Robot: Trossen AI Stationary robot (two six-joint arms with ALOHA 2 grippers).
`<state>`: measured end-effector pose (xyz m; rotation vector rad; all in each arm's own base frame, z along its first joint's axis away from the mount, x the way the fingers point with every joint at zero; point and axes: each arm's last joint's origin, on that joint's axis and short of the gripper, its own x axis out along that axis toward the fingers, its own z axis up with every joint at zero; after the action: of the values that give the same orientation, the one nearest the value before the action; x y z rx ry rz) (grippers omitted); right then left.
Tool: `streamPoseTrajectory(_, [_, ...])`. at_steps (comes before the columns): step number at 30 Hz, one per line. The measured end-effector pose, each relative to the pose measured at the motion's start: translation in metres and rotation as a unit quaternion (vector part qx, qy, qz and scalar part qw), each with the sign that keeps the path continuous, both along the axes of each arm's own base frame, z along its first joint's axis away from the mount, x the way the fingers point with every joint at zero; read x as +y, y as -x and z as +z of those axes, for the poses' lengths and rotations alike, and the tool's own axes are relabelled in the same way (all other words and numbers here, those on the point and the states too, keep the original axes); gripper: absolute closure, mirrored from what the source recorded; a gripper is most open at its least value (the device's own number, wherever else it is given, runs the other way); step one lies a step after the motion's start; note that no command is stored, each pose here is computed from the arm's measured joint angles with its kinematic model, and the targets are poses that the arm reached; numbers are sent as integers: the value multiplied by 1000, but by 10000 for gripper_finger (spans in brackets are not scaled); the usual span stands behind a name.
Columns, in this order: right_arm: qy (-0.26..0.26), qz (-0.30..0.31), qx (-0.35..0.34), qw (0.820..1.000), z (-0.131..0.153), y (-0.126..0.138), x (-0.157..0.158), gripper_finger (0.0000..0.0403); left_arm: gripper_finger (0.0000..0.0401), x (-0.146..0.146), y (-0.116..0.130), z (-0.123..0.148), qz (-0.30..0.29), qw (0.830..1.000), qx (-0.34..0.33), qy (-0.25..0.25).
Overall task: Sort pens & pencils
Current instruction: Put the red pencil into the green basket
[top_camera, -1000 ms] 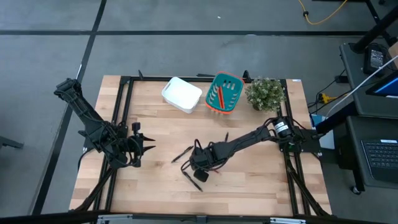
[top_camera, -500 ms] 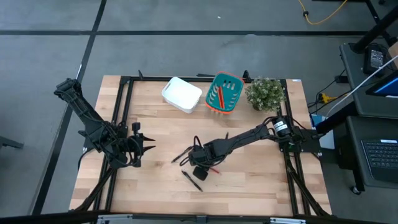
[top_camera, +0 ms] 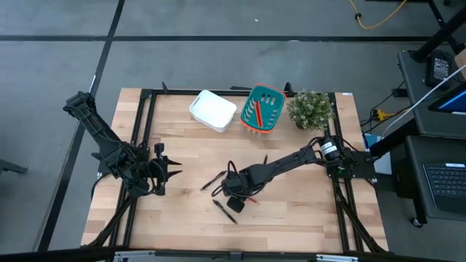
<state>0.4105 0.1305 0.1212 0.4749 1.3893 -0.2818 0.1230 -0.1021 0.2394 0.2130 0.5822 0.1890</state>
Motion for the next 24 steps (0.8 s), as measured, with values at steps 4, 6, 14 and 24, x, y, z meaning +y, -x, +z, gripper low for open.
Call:
streamPoseTrajectory(4, [19, 2, -2, 1000, -2, 0, 0, 317, 299, 0, 0, 0, 0, 1000, 0, 0])
streamPoseTrajectory(6, [25, 8, -4, 1000, -2, 0, -1, 317, 299, 0, 0, 0, 0, 1000, 0, 0])
streamPoseTrajectory(14, [32, 21, -5, 999, -2, 0, -1, 317, 299, 0, 0, 0, 0, 1000, 0, 1])
streamPoseTrajectory(24, [43, 21, -7, 999, -2, 0, -3, 375, 299, 0, 0, 0, 1, 1000, 0, 1])
